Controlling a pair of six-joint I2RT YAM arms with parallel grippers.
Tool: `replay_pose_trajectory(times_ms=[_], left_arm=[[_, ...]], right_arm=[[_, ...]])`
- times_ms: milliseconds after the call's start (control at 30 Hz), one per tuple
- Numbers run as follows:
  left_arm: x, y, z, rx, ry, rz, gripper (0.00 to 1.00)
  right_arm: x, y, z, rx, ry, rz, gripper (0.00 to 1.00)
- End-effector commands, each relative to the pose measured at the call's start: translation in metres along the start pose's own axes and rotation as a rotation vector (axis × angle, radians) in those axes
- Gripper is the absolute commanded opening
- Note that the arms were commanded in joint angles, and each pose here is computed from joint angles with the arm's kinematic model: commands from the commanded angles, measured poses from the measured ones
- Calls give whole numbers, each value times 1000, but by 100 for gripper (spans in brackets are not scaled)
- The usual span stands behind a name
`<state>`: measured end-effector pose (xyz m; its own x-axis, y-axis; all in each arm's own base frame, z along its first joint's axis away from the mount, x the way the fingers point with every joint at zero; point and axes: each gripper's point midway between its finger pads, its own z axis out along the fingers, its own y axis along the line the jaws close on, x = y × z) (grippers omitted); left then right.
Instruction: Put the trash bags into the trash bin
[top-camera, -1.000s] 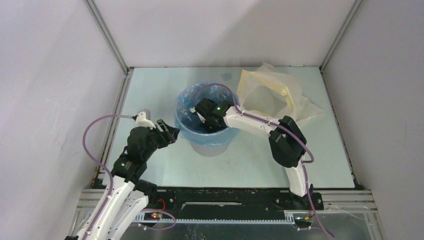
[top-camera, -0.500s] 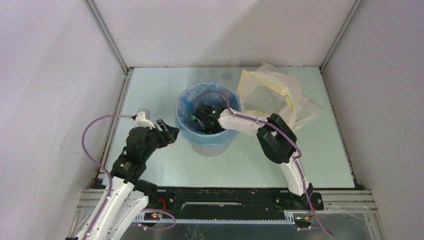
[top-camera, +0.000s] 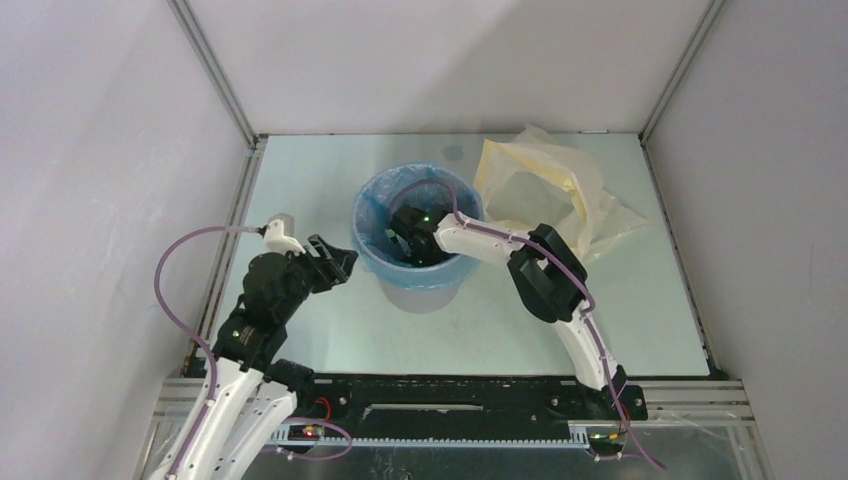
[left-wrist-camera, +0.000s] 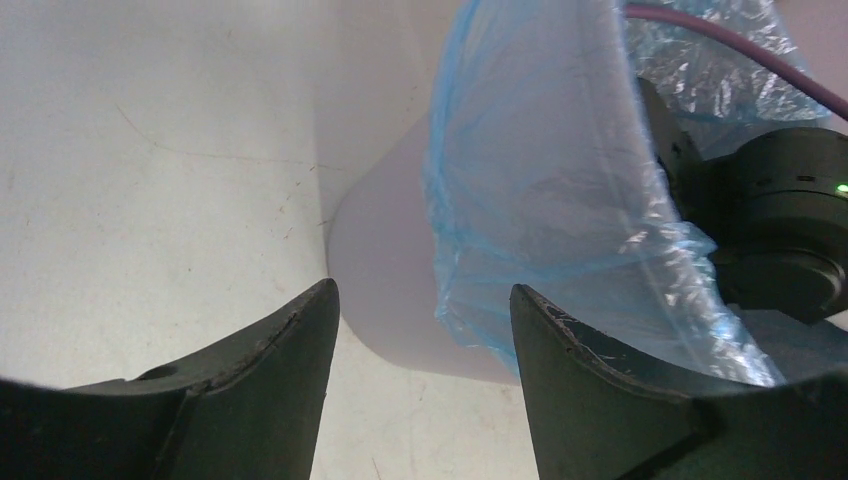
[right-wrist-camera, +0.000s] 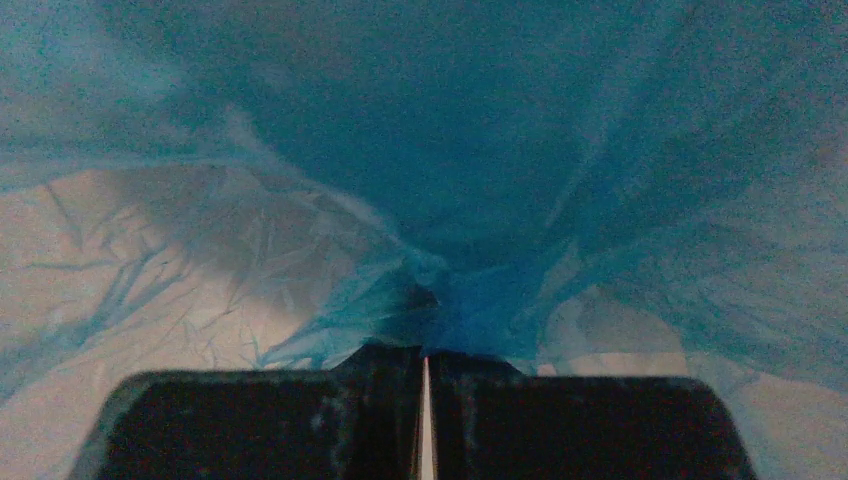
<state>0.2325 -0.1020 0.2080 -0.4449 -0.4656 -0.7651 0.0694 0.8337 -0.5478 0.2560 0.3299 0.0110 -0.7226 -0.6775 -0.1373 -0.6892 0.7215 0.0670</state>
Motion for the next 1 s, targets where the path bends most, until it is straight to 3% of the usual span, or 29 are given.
replay_pose_trajectory(times_ms=[0,400,967], left_arm=[[-17,-15,-9,50,-31,28,71],[-11,-15,-5,52,0,33,71],[-9,-14,2,46,13,36,72]], right_arm=[[13,-5,32,7,94,7,0],[13,-4,27,25,163,-5,0],[-23,7,-50,11,-87,-12,0]])
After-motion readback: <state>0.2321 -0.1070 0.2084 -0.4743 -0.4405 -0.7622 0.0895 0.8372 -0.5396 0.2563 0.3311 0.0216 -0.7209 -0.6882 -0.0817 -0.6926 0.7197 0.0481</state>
